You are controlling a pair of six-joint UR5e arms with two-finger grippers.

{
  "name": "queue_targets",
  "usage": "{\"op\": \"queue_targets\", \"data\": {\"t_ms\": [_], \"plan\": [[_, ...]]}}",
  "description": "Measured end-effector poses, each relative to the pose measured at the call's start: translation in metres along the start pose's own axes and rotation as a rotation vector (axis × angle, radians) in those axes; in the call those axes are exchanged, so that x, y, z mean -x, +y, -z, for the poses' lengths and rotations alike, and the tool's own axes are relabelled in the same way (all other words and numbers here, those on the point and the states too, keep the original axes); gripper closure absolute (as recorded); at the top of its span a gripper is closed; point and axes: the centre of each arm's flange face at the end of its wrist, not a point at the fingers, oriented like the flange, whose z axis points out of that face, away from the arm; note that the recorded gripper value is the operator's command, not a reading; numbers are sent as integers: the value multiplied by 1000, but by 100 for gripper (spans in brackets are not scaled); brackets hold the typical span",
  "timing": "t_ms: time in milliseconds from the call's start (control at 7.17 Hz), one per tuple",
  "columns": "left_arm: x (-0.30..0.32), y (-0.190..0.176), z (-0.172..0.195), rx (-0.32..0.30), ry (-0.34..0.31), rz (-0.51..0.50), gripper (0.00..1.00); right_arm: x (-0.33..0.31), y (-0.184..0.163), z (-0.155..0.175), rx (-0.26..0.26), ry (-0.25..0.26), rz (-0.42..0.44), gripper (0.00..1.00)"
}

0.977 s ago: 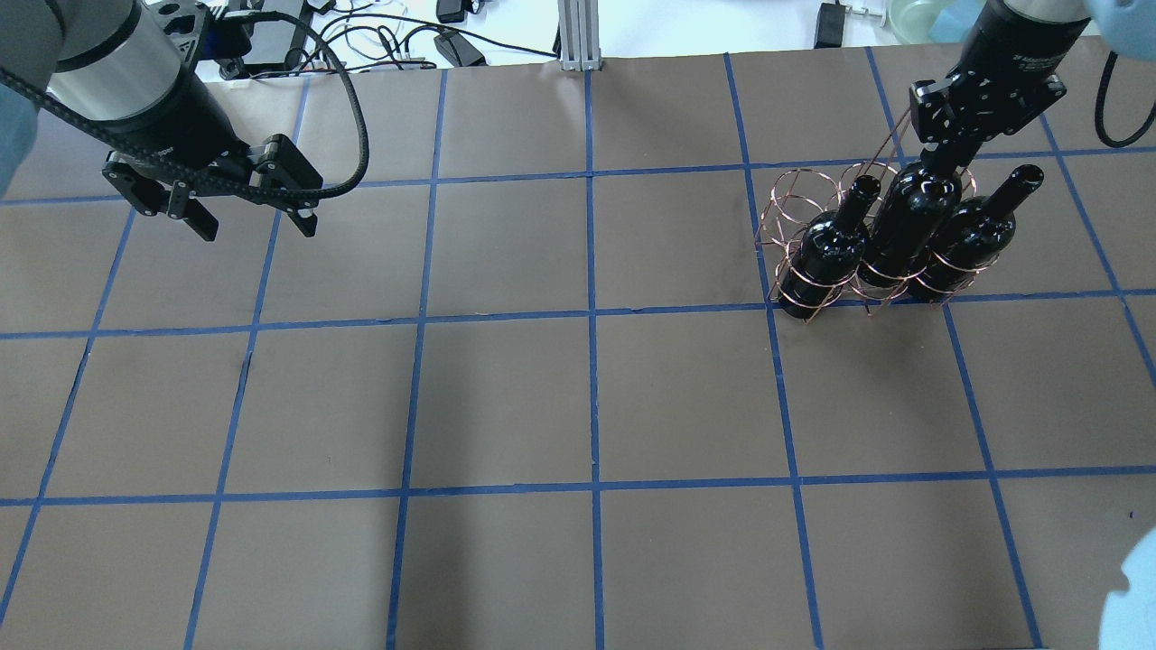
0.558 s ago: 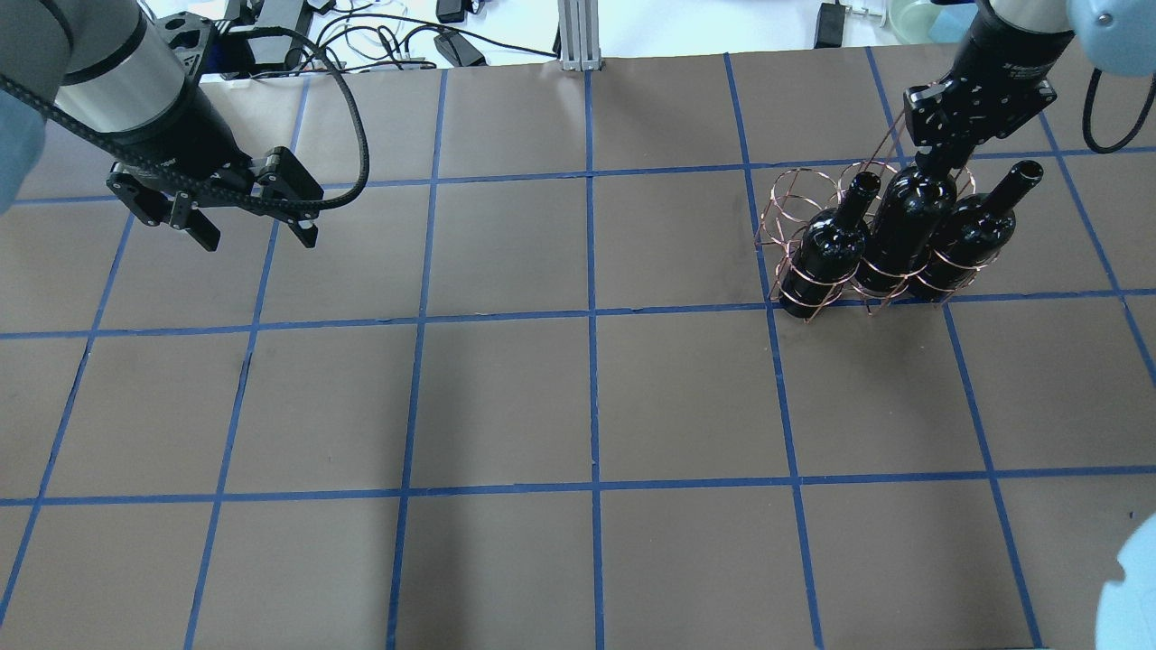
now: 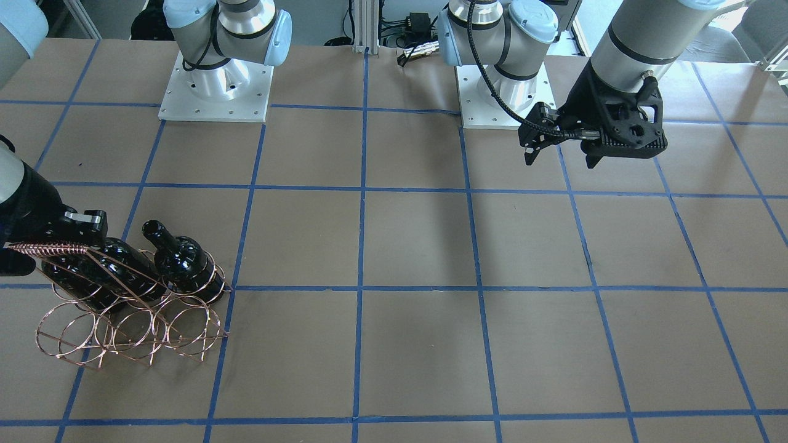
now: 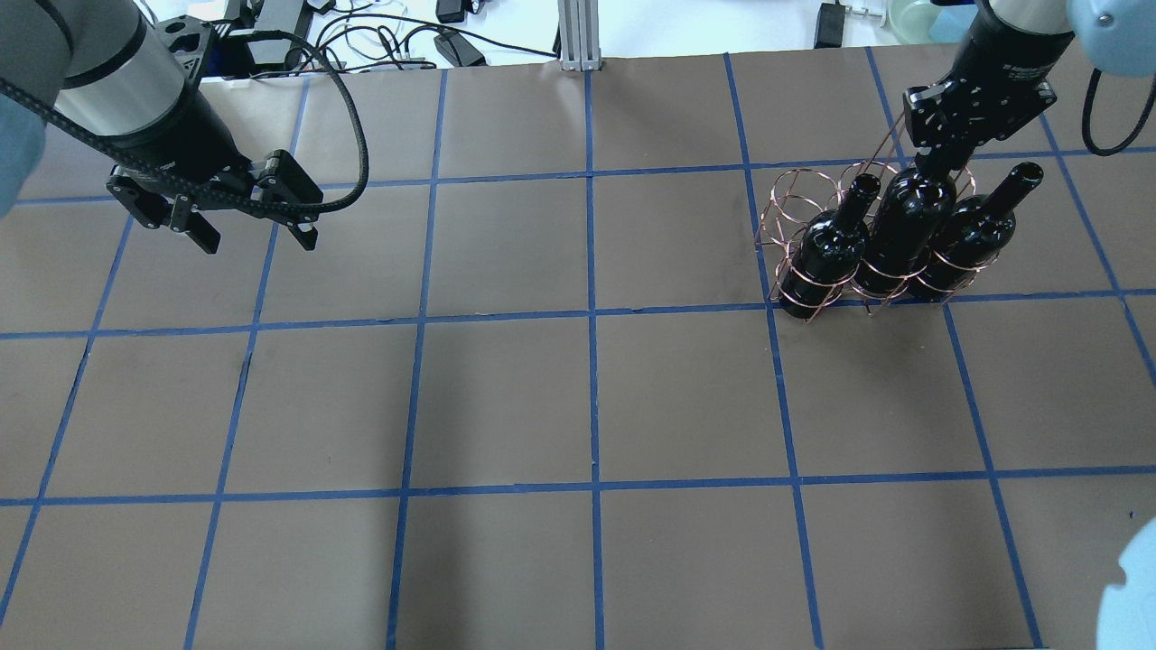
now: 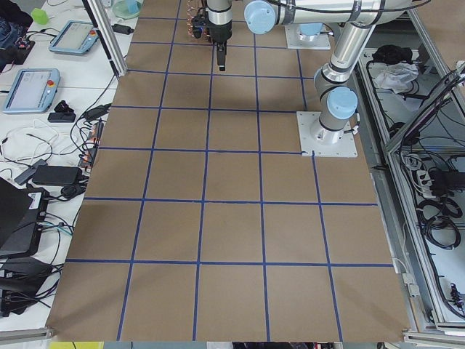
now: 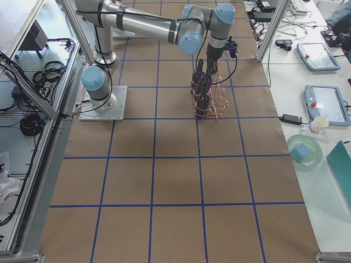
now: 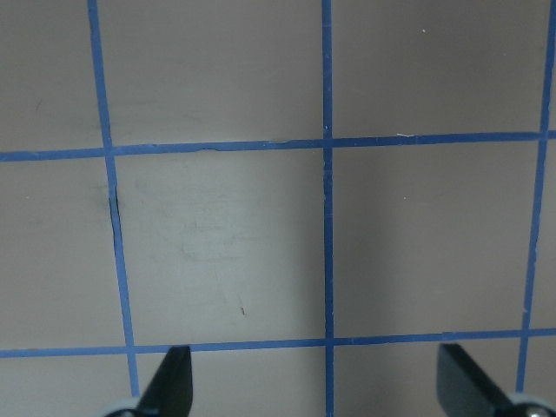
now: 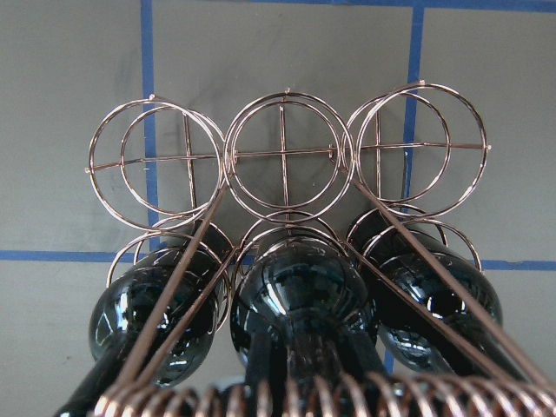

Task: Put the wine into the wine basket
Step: 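Lower the bottle into the empty rack slot beside the other bottles, then open the right gripper and lift it off the bottle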

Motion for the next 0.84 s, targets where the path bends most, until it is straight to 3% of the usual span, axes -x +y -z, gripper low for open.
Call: {"op": "queue_targets", "data": {"t_ms": [837], "plan": [[3, -1, -6, 10, -1, 3, 0, 2, 2, -28, 26, -6, 16, 100]]}}
